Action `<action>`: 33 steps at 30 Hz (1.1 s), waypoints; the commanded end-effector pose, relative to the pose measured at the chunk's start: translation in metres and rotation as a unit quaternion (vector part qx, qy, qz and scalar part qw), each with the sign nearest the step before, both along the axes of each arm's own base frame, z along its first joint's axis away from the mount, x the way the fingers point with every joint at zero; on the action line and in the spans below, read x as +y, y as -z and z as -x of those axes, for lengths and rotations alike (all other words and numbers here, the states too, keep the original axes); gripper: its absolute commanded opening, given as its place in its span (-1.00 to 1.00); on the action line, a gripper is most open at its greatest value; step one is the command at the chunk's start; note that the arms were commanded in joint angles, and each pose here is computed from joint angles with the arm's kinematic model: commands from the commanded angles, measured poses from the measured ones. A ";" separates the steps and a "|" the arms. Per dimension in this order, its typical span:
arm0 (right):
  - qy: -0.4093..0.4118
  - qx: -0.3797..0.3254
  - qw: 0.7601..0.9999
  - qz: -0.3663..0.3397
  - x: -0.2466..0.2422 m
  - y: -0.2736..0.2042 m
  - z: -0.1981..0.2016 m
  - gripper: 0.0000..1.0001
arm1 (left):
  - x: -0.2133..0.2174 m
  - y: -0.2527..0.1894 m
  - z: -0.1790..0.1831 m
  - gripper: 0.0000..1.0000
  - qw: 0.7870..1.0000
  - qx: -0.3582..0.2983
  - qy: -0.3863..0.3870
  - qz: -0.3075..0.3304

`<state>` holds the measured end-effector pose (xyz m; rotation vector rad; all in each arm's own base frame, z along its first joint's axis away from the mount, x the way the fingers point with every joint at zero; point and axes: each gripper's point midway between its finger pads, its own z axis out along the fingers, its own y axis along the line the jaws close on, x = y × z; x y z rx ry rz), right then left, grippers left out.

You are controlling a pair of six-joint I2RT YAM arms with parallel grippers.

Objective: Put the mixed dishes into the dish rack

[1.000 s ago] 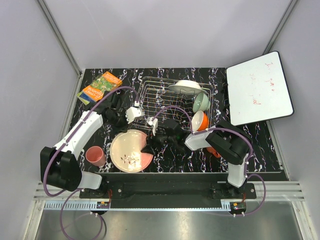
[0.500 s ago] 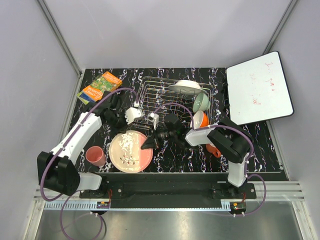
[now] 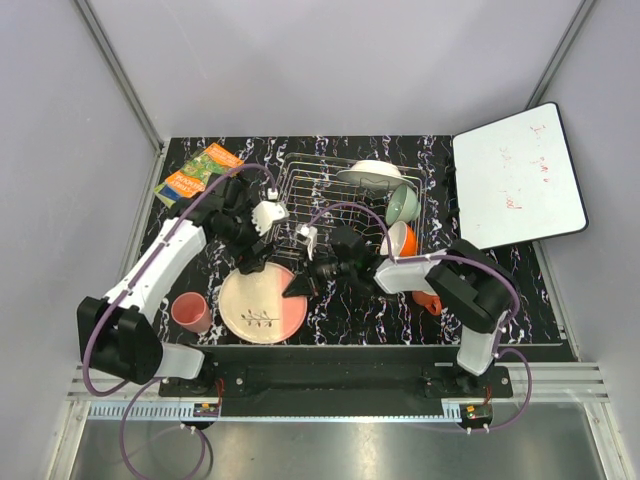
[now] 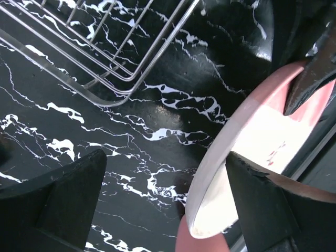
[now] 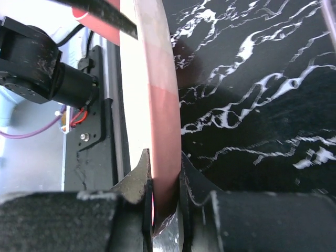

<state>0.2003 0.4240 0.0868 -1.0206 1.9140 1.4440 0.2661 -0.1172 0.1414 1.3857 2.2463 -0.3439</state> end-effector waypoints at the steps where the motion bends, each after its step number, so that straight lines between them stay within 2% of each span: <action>1: 0.001 -0.127 0.992 0.004 -0.015 -0.023 -0.008 -1.00 | -0.003 -0.065 -0.053 0.98 0.991 -0.111 -0.050 0.057; 3: 0.012 -0.138 0.990 0.027 -0.026 -0.025 -0.010 -1.00 | 0.003 -0.087 -0.062 0.98 0.985 -0.119 -0.072 0.097; 5: 0.018 -0.184 0.982 0.023 -0.033 -0.047 -0.014 -1.00 | 0.010 -0.116 -0.072 0.98 0.976 -0.128 -0.105 0.143; 6: 0.030 -0.191 0.980 0.042 -0.040 -0.048 -0.018 -1.00 | 0.026 -0.124 -0.079 0.98 0.969 -0.129 -0.134 0.161; 7: 0.037 -0.224 0.973 0.032 -0.042 -0.071 -0.022 -1.00 | 0.024 -0.141 -0.081 0.98 0.961 -0.124 -0.143 0.200; 9: 0.054 -0.246 0.966 0.051 -0.053 -0.083 -0.028 -1.00 | 0.037 -0.146 -0.089 0.98 0.953 -0.112 -0.173 0.224; 10: 0.064 -0.282 0.957 0.038 -0.057 -0.111 -0.031 -1.00 | 0.036 -0.148 -0.088 0.98 0.949 -0.101 -0.179 0.239; 15: 0.099 -0.370 0.922 0.049 -0.084 -0.166 -0.039 -1.00 | 0.036 -0.134 -0.091 0.98 0.946 -0.071 -0.195 0.248; 16: 0.112 -0.399 0.909 0.038 -0.088 -0.191 -0.043 -1.00 | 0.035 -0.131 -0.091 0.98 0.946 -0.065 -0.198 0.249; 18: 0.128 -0.411 0.900 0.066 -0.100 -0.196 -0.048 -1.00 | 0.036 -0.125 -0.093 0.98 0.946 -0.060 -0.200 0.248; 22: 0.157 -0.474 0.862 0.084 -0.116 -0.239 -0.062 -1.00 | 0.036 -0.108 -0.091 0.98 0.945 -0.039 -0.210 0.246; 29: 0.219 -0.564 0.779 0.168 -0.152 -0.270 -0.098 -1.00 | 0.037 -0.088 -0.088 0.98 0.946 -0.018 -0.217 0.239; 33: 0.235 -0.589 0.743 0.216 -0.173 -0.274 -0.118 -1.00 | 0.038 -0.077 -0.084 0.98 0.947 -0.007 -0.220 0.232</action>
